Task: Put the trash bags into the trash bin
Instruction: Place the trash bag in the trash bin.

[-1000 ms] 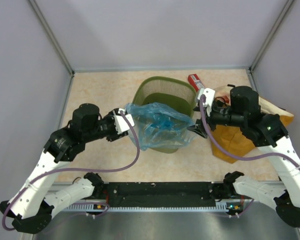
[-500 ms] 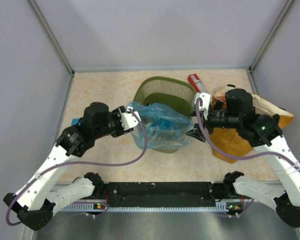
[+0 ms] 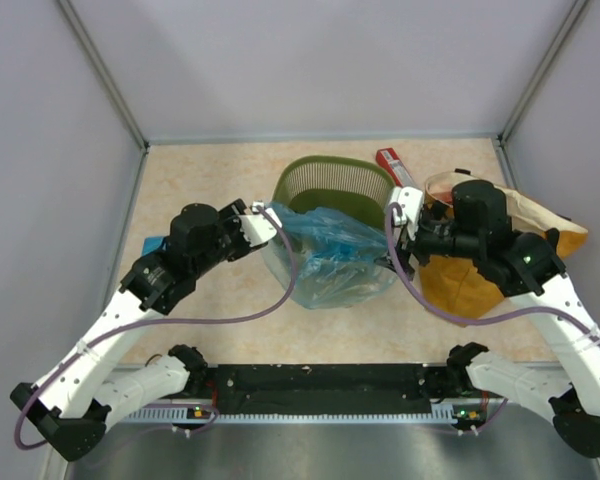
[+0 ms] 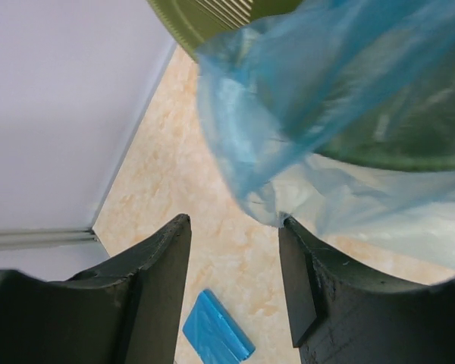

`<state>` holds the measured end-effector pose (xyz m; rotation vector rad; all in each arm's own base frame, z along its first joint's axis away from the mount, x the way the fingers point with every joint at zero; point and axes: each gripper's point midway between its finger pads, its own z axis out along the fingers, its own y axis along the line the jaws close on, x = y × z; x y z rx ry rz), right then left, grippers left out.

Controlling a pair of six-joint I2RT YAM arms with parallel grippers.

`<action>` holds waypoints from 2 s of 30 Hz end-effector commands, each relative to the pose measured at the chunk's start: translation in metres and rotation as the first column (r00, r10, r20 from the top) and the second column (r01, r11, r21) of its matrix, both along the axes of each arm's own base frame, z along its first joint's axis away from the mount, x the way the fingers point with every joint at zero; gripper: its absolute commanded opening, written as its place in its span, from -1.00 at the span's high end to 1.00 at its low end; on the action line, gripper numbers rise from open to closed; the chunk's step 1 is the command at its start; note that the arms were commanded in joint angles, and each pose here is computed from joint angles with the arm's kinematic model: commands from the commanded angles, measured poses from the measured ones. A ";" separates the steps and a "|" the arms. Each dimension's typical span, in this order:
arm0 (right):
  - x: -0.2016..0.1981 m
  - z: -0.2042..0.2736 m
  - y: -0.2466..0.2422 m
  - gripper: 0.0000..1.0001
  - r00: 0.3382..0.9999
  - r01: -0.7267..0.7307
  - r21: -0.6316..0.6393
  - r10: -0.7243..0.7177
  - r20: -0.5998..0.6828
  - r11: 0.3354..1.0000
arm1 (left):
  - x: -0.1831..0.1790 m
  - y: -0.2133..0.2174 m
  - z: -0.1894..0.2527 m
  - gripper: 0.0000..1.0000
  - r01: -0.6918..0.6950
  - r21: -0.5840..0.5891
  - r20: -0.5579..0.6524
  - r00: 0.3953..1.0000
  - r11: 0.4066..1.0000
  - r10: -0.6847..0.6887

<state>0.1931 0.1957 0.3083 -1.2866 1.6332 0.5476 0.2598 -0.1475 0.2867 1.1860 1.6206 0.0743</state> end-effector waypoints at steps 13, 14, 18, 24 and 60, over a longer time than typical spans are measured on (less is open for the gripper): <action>0.022 0.012 -0.032 -0.66 0.972 0.122 -0.094 -0.100 0.212 0.988 | 0.046 0.007 0.036 -0.09 -0.175 -0.145 0.228 0.952 0.974 0.205; 0.023 0.013 -0.032 -0.66 0.971 0.124 -0.093 -0.102 0.218 0.988 | 0.048 0.008 0.038 -0.08 -0.186 -0.153 0.240 0.946 0.971 0.219; 0.026 0.018 -0.034 -0.68 0.963 0.140 -0.094 -0.113 0.246 0.986 | 0.058 0.014 0.045 -0.10 -0.236 -0.180 0.288 0.915 0.955 0.281; 0.035 0.026 -0.038 -0.68 0.949 0.174 -0.102 -0.140 0.282 0.979 | 0.071 0.011 0.054 -0.12 -0.252 -0.214 0.340 0.887 0.944 0.314; 0.043 0.043 -0.037 -0.78 0.945 0.219 -0.068 -0.194 0.265 0.973 | -0.038 -0.027 0.094 -0.30 0.266 -0.110 0.010 0.964 0.958 -0.267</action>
